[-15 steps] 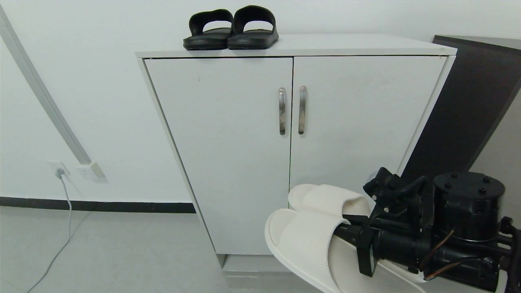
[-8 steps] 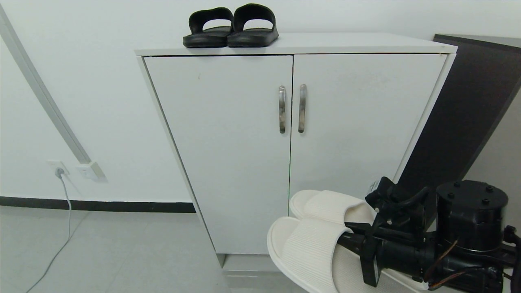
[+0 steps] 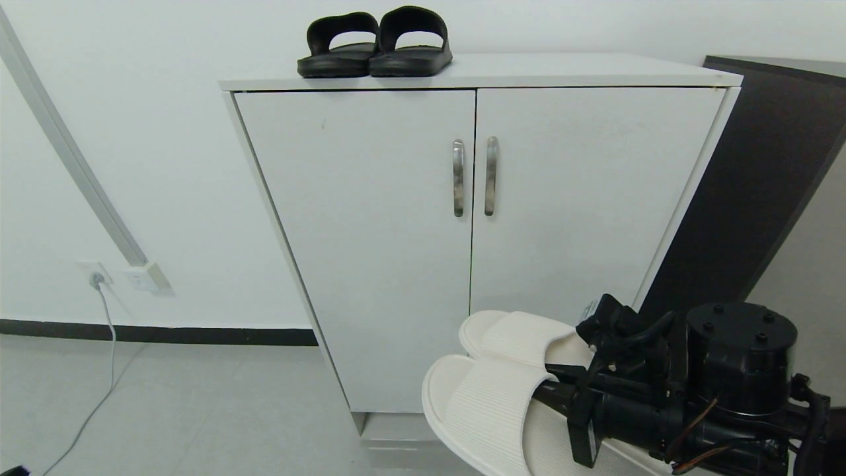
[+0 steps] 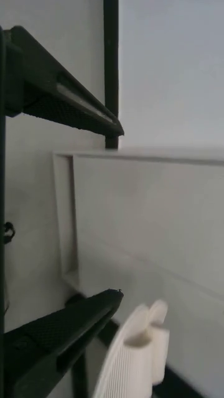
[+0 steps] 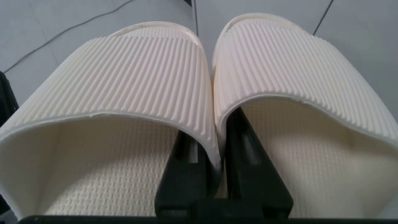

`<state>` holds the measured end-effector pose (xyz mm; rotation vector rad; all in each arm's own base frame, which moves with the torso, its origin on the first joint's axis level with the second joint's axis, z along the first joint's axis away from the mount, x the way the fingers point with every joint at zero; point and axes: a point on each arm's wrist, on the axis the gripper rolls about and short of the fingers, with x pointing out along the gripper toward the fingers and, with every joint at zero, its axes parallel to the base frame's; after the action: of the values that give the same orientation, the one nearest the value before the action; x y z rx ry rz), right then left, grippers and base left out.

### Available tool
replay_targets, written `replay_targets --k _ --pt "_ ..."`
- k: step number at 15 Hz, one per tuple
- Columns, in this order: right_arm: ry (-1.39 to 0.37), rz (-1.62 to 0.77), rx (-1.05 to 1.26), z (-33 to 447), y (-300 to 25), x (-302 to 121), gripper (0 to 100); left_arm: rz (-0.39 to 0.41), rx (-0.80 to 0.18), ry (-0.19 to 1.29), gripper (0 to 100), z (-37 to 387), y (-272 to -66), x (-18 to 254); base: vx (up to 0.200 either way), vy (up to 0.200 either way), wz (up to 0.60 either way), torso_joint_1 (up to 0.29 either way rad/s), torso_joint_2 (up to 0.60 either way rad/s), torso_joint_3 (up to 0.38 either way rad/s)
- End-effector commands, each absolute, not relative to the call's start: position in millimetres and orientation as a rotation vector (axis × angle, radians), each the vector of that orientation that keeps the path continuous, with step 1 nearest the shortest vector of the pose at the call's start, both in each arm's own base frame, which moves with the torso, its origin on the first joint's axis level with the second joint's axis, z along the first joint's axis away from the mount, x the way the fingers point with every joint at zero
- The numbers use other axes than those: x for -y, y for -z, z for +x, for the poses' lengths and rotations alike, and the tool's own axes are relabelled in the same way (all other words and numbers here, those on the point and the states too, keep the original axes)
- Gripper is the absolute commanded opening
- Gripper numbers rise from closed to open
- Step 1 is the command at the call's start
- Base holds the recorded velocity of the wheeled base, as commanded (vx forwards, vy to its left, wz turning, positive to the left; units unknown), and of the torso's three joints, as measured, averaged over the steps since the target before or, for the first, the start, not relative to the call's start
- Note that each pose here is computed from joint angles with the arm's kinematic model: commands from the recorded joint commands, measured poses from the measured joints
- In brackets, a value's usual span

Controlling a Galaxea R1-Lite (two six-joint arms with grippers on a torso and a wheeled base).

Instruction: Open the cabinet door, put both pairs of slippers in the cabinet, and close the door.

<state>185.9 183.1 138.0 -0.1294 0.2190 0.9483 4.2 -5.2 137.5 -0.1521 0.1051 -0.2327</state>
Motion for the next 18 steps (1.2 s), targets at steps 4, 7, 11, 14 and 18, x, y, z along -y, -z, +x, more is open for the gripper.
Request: replay_targets --k 4,7,11,14,18 --pt "-0.980 -0.135 -0.250 182 -130 -191 0 -0.185 -0.259 0.522 100 96 -183 20 0.000 0.000 0.00 0.000 0.00 0.000" --pt "-0.978 -0.135 -0.247 181 -131 -189 0 -0.242 -0.257 0.700 100 123 -210 49 0.000 0.000 0.00 0.000 0.00 0.000" --pt "-0.980 -0.131 -0.236 179 -134 -188 0 -0.315 -0.201 0.825 100 157 -247 94 0.000 0.000 0.00 0.000 0.00 0.000" --pt "-0.978 -0.133 -0.249 178 -131 -186 0 -0.301 -0.194 0.914 100 190 -250 134 0.000 0.000 0.00 0.000 0.00 0.000" --pt "-0.975 -0.134 -0.252 179 -130 -186 0 -0.295 -0.049 1.006 100 225 -247 178 0.000 0.000 0.00 0.000 0.00 0.000"
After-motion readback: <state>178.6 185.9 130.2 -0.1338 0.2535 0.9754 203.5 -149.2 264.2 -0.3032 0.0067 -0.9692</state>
